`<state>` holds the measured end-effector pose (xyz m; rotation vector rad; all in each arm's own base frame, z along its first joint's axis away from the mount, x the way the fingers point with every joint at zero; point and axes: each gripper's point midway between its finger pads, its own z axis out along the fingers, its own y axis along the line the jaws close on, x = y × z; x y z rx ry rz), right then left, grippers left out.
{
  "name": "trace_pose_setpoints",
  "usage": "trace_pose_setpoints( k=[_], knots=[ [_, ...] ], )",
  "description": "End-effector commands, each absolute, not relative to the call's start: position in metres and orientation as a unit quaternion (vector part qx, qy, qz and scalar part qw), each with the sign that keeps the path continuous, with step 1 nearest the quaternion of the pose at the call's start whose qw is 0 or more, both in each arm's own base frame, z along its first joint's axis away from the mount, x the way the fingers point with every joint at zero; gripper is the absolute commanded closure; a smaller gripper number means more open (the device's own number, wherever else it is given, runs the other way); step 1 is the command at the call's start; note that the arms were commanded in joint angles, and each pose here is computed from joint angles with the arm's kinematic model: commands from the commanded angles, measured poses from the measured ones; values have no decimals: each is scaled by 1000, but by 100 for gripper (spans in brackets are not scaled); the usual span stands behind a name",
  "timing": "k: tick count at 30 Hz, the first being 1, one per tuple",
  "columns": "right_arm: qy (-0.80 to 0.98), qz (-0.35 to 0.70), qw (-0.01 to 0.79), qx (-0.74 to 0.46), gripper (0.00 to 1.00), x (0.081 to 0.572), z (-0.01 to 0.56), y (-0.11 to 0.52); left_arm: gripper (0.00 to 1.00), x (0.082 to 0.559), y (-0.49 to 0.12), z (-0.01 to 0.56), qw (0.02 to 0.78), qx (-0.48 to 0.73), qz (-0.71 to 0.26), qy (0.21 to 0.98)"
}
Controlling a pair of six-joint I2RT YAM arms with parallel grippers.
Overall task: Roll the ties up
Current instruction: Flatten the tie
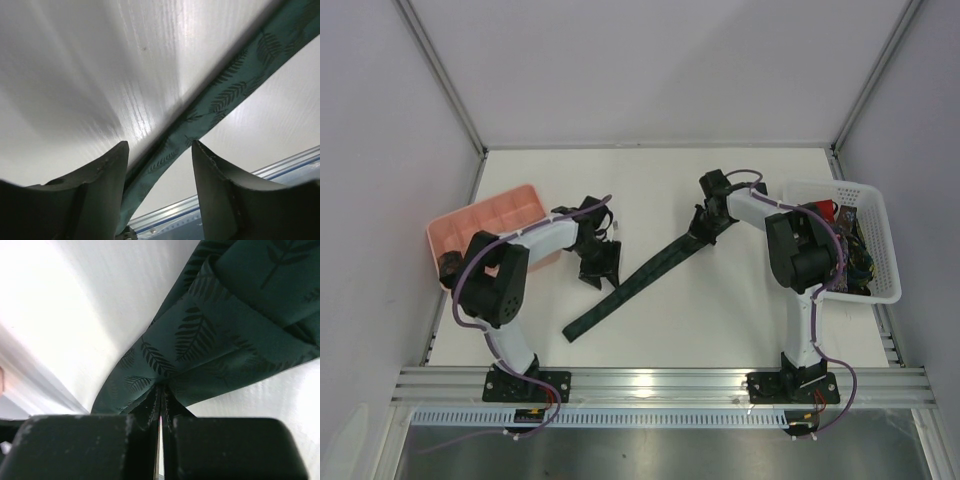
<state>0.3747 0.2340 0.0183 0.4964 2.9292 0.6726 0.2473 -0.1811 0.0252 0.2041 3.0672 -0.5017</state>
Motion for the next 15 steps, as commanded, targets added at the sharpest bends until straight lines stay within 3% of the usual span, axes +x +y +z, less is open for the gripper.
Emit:
trace_pose_setpoints(
  k=[1,11,15],
  knots=[
    [967,195,79,146,99,378,40,218,39,271,-188,70,84,66,-170,980],
    [957,160,165,178,91,448,76,164,37,260,-172,118,151,28,-167,974],
    [953,133,197,189,91,487,74,137,43,245,-169,117,152,10,-178,972]
  ],
)
